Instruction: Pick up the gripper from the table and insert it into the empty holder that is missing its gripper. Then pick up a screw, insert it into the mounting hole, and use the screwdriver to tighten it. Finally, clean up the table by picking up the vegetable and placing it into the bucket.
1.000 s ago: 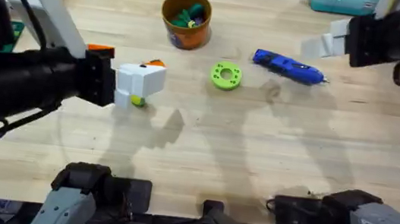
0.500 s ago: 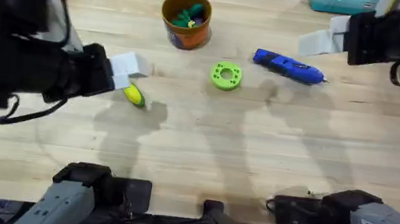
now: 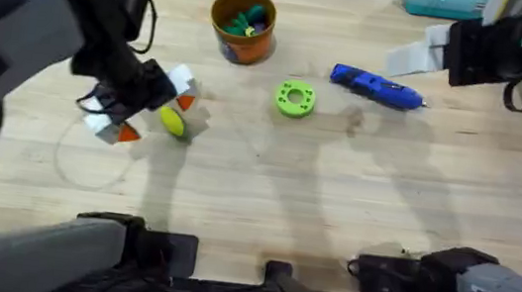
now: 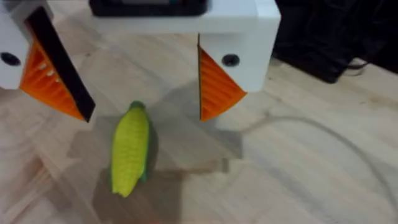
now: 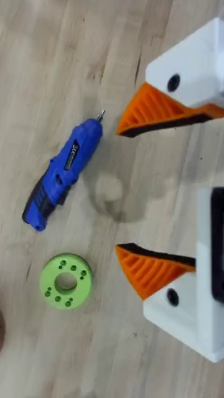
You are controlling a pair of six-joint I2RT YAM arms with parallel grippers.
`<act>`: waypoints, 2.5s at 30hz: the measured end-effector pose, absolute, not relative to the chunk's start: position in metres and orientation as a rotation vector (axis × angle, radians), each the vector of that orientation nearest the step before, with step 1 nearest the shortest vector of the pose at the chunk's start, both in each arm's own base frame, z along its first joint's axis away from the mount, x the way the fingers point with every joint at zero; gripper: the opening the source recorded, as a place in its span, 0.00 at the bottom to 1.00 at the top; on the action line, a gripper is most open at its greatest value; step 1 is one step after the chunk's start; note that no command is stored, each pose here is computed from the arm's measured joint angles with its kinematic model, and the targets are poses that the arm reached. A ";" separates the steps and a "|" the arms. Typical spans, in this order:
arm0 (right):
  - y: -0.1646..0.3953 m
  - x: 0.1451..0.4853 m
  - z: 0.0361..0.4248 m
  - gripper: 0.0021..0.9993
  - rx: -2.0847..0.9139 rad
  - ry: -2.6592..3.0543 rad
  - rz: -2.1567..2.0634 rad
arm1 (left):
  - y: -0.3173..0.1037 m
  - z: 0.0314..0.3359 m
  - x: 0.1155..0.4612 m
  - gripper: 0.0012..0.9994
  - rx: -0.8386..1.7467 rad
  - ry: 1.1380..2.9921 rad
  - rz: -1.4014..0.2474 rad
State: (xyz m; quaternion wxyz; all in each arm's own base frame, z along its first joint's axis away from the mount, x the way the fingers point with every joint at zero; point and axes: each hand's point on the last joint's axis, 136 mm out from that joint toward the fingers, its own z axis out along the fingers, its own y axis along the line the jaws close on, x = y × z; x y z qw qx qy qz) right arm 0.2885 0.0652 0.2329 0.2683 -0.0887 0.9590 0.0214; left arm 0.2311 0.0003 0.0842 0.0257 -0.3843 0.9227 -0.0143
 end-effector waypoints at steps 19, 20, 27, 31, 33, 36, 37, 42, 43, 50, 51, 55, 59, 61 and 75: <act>0.065 0.289 0.232 1.00 -0.240 2.589 0.059 | -0.017 0.036 0.247 0.99 -1.308 2.954 -0.129; 0.065 0.289 0.232 1.00 -0.240 2.589 0.059 | -0.017 0.036 0.247 0.99 -1.308 2.954 -0.129; 0.065 0.289 0.232 1.00 -0.240 2.589 0.059 | -0.017 0.036 0.247 0.99 -1.308 2.954 -0.129; 0.065 0.289 0.232 1.00 -0.240 2.589 0.059 | -0.017 0.036 0.247 0.99 -1.308 2.954 -0.129; 0.065 0.289 0.232 1.00 -0.240 2.589 0.059 | -0.017 0.036 0.247 0.99 -1.308 2.954 -0.129; 0.065 0.289 0.232 1.00 -0.240 2.589 0.059 | -0.017 0.036 0.247 0.99 -1.308 2.954 -0.129; 0.065 0.289 0.232 1.00 -0.240 2.589 0.059 | -0.017 0.036 0.247 0.99 -1.308 2.954 -0.129; 0.065 0.289 0.232 1.00 -0.240 2.589 0.059 | -0.017 0.036 0.247 0.99 -1.308 2.954 -0.129; 0.065 0.289 0.232 1.00 -0.240 2.589 0.059 | -0.017 0.036 0.247 0.99 -1.308 2.954 -0.129; 0.065 0.289 0.232 1.00 -0.240 2.589 0.059 | -0.017 0.036 0.247 0.99 -1.308 2.954 -0.129; 0.065 0.289 0.232 1.00 -0.240 2.589 0.059 | -0.017 0.036 0.247 0.99 -1.308 2.954 -0.129; 0.065 0.289 0.232 1.00 -0.240 2.589 0.059 | -0.017 0.036 0.247 0.99 -1.308 2.954 -0.129; 0.065 0.289 0.232 1.00 -0.240 2.589 0.059 | -0.017 0.036 0.247 0.99 -1.308 2.954 -0.129; 0.065 0.289 0.232 1.00 -0.240 2.589 0.059 | -0.017 0.036 0.247 0.99 -1.308 2.954 -0.129; 0.065 0.289 0.232 1.00 -0.240 2.589 0.059 | -0.017 0.036 0.247 0.99 -1.308 2.954 -0.129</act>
